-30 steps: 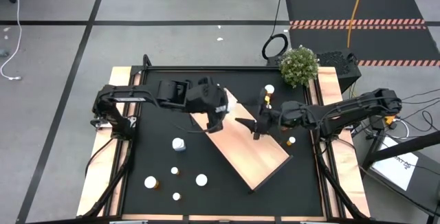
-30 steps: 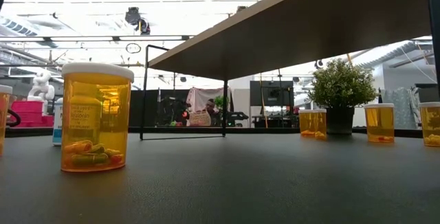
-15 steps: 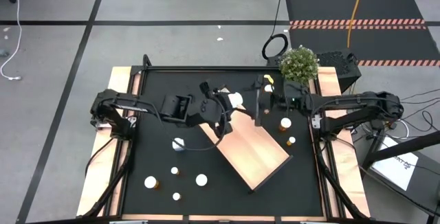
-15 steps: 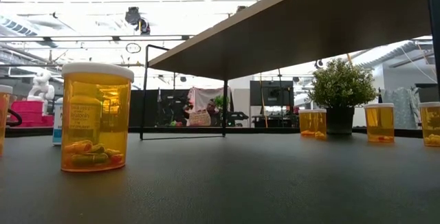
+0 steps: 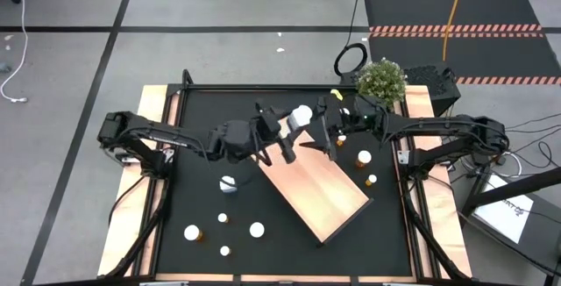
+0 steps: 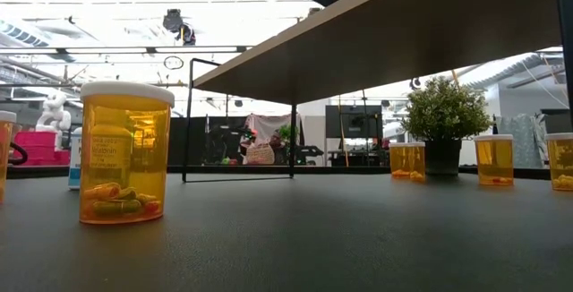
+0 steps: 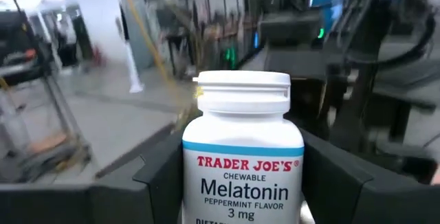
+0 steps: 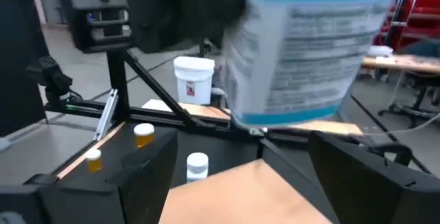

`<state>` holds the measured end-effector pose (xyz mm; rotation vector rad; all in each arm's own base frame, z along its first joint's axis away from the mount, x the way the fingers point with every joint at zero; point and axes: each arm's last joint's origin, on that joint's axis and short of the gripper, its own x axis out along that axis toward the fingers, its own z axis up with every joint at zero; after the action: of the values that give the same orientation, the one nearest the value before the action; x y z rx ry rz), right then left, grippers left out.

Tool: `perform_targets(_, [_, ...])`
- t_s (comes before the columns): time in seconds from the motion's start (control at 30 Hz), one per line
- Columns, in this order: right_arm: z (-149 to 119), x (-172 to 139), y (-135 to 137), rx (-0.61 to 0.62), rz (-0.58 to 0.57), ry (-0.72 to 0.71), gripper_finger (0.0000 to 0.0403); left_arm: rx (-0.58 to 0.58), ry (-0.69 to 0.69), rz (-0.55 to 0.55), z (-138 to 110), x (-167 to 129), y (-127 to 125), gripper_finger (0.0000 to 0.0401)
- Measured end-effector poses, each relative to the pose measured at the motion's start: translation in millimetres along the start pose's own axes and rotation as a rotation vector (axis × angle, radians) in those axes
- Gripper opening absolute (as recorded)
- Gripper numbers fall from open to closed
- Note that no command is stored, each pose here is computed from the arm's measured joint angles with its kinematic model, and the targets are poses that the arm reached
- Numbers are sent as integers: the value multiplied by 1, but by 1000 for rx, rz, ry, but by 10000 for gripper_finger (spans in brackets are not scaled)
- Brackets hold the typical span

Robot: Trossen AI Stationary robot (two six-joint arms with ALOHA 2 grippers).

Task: Pick and place medicine bottles onto shelf by color
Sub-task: Put the top white pill bottle on the shelf

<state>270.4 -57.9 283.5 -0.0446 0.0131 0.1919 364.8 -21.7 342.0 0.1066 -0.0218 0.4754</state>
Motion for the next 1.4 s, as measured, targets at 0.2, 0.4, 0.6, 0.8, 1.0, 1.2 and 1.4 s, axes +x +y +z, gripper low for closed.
perform_targets(0.2, [-1, 5, -2, -7, 0, -33, 318, -70, -122, -44, -17, -5, 2, 240])
perform_targets(0.4, [2, 7, -2, -26, 15, -86, 318, -116, -133, -60, -21, -5, 4, 240])
perform_targets(0.6, [5, 7, -2, -36, 27, -120, 318, -137, -144, -110, -20, -7, 1, 240])
perform_targets(0.8, [7, 7, -2, -25, 28, -146, 285, -136, -146, -110, -20, -7, 1, 241])
perform_targets(1.0, [7, 7, -1, -21, 53, -142, 222, -119, -145, -111, -20, -7, 1, 241])
perform_targets(1.2, [6, 6, -1, -5, 92, -128, 218, -94, -144, -117, -21, -8, -2, 242])
perform_targets(1.4, [0, 5, -4, 32, 152, -72, 228, -73, -89, -132, -19, -9, -2, 283])
